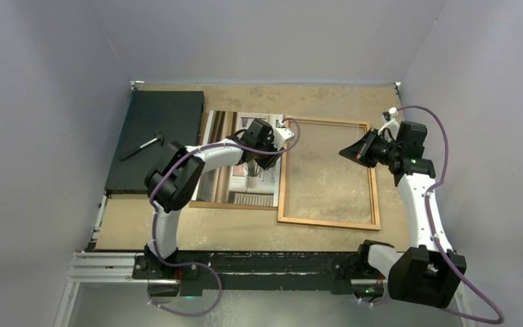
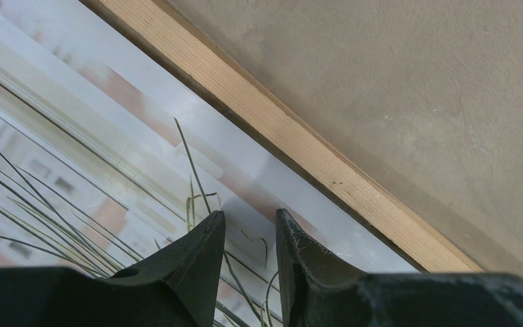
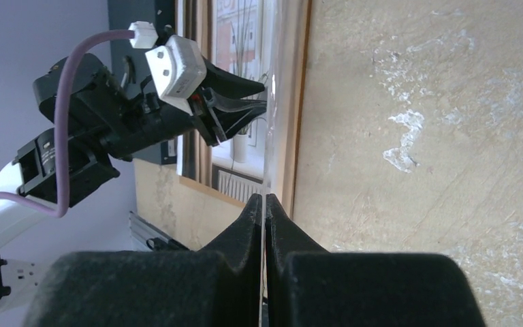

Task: Put the photo into the frame

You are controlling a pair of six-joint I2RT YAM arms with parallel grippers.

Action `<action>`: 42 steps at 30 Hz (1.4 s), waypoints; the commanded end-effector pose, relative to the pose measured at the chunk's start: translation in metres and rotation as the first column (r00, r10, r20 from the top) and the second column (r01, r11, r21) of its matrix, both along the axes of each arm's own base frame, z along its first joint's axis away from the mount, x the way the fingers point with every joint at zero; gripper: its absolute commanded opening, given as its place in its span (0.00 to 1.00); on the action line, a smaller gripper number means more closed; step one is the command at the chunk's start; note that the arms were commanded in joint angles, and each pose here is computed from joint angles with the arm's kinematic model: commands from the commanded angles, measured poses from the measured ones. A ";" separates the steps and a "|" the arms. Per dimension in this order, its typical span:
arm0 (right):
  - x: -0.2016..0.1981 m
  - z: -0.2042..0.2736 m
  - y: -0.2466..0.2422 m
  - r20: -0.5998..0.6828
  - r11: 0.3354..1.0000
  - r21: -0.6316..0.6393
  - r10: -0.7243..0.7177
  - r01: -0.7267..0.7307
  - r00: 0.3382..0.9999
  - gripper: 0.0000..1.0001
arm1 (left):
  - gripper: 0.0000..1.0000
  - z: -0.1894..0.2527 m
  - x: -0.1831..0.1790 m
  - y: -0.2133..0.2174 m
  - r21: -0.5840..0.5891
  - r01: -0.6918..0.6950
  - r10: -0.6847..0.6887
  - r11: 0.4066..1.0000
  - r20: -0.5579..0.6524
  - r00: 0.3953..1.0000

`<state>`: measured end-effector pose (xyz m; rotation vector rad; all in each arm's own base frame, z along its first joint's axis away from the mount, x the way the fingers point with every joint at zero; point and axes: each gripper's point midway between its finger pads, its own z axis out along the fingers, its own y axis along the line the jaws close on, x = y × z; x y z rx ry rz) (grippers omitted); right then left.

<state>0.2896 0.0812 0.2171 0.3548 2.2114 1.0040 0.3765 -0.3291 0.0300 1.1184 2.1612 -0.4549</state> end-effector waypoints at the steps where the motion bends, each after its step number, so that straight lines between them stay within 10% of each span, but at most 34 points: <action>1: -0.007 -0.021 0.001 -0.063 1.000 -0.010 0.025 -0.026 0.998 0.00 | 0.32 0.030 0.010 -0.014 -0.065 0.007 -0.003 0.998 0.054 0.999; 23: 0.004 -0.022 -0.019 -0.102 0.993 -0.095 -0.084 0.074 0.991 0.00 | 0.31 0.036 0.011 -0.015 -0.074 0.012 -0.007 0.997 0.064 0.998; 42: 0.006 0.018 -0.001 -0.066 0.982 0.118 -0.141 0.149 0.988 0.00 | 0.31 0.025 0.006 -0.012 -0.067 0.015 -0.011 0.998 0.049 0.999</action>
